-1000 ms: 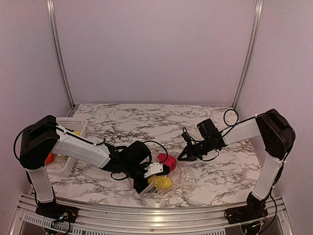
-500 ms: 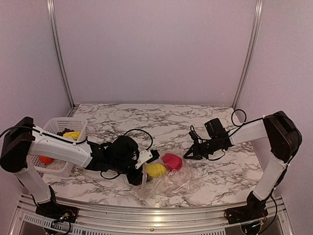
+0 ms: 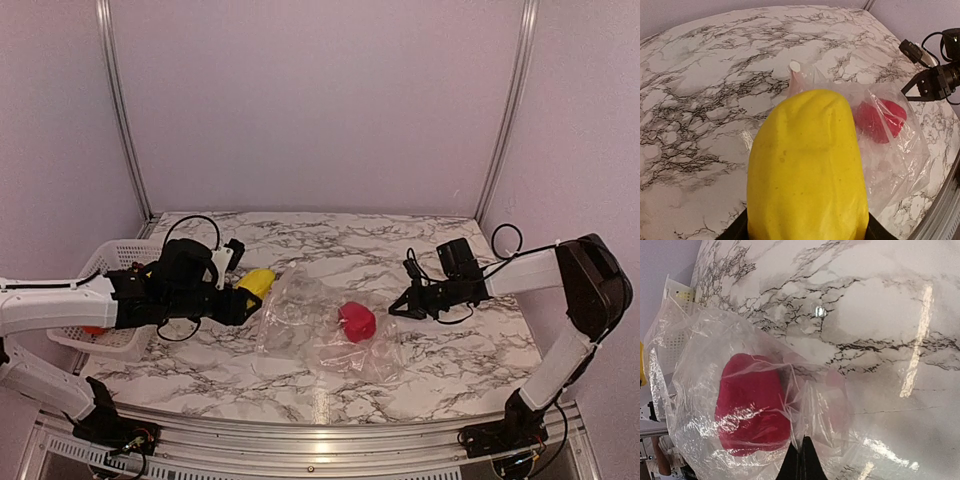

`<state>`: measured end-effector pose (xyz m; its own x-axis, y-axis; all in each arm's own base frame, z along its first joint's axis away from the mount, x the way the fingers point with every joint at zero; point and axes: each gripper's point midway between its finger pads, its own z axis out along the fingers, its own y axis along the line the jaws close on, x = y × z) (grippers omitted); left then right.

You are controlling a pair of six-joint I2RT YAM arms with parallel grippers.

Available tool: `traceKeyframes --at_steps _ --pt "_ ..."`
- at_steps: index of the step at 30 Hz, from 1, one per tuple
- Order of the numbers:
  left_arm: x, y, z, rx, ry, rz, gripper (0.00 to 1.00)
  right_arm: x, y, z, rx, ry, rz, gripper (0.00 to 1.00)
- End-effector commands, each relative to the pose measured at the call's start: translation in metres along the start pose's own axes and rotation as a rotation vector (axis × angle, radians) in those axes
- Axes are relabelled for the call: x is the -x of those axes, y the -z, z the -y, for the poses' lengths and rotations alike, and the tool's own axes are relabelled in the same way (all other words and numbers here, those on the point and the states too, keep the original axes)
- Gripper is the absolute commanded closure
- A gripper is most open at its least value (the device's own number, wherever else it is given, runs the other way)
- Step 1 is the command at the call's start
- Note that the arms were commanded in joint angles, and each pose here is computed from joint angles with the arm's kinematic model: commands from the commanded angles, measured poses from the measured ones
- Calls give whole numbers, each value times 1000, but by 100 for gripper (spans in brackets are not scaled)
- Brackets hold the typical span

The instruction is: Open the zip-top bag and remove the fake food

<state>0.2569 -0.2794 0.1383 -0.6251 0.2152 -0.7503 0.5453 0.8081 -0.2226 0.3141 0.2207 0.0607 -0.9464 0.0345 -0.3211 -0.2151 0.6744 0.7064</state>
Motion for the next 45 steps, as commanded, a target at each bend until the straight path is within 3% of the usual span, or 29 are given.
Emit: traceKeyframes --at_steps 1,8,14,19,28,36,41,45 --pt "31 34 -44 105 239 82 53 6 5 0 1 12 24 100" --pt "64 73 -124 248 505 101 52 7 3 -2 17 13 24 100" --pt "51 94 -198 390 748 87 51 9 2 -3 20 14 22 100" --pt "24 104 -247 507 856 15 51 7 3 -2 17 15 19 100" --pt "-46 145 -228 611 942 -155 49 15 3 -4 7 43 22 100" --pt "-100 172 -206 700 1090 -174 45 20 1 -6 16 42 21 100" --pt "-109 170 -213 716 1132 -192 30 14 1 -4 20 28 17 100" --pt "-87 169 -218 683 1070 -159 5 8 1 -2 16 29 10 100"
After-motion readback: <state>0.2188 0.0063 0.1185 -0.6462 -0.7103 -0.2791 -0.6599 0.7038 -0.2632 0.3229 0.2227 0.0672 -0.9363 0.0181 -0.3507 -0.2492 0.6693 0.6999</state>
